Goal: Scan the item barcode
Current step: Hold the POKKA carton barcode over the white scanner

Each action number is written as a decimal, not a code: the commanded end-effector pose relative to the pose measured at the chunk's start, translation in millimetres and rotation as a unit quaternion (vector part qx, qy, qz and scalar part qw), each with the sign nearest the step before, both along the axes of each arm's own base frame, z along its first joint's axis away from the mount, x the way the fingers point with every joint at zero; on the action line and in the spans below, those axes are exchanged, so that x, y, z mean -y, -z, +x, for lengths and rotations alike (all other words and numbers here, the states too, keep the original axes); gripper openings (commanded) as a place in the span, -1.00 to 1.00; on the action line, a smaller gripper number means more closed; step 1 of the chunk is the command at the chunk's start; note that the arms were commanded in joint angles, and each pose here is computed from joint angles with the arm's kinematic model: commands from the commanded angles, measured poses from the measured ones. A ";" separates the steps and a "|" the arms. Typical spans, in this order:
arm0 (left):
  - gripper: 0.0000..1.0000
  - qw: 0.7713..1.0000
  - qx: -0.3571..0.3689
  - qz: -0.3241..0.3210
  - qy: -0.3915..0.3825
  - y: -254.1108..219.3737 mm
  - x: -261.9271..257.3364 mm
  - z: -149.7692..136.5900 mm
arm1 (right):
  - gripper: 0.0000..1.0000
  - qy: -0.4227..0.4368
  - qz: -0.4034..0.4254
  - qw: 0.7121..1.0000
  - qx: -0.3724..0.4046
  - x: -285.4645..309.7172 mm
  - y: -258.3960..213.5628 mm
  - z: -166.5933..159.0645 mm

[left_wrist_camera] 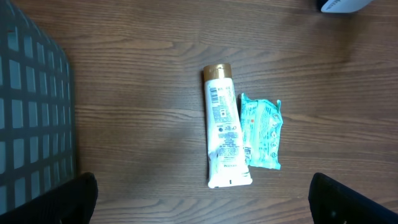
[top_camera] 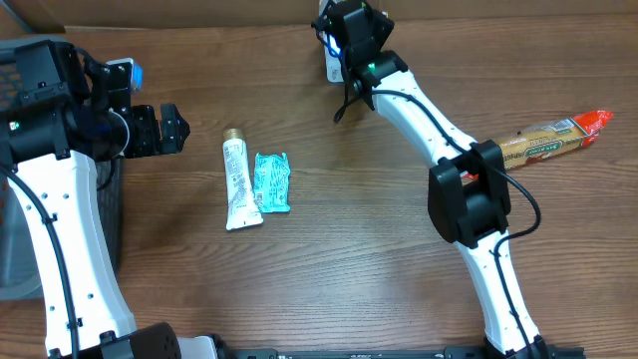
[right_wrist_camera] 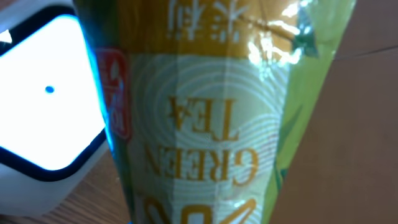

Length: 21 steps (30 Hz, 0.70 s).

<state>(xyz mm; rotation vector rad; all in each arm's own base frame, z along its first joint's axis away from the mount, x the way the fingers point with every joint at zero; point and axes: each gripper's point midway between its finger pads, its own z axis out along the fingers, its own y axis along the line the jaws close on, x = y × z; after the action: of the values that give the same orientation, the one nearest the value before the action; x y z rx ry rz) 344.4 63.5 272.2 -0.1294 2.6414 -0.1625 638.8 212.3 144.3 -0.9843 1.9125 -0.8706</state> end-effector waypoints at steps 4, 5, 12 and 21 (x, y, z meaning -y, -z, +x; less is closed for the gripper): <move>0.99 1.000 0.004 0.008 0.011 -1.8 -0.7 2.0 | -0.93 0.022 -0.008 1.000 0.014 8.1 1.7 6.3; 0.99 1.000 0.004 0.008 0.012 -1.8 -0.6 2.1 | -0.93 0.024 -0.009 1.000 0.016 8.6 1.7 6.7; 0.99 1.000 0.004 0.008 0.011 -1.8 -0.7 2.0 | -0.93 0.038 -0.006 0.999 0.036 15.0 -6.3 11.1; 0.99 1.000 0.004 0.008 0.011 -1.8 -0.6 2.1 | -0.93 0.046 -0.012 0.998 0.032 21.0 -1.8 10.5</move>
<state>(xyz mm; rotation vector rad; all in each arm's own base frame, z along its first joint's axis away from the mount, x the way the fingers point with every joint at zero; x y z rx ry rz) 344.4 63.5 272.2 -0.1294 2.6414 -0.1625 645.9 202.5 118.0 -0.9731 1.9254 -0.9406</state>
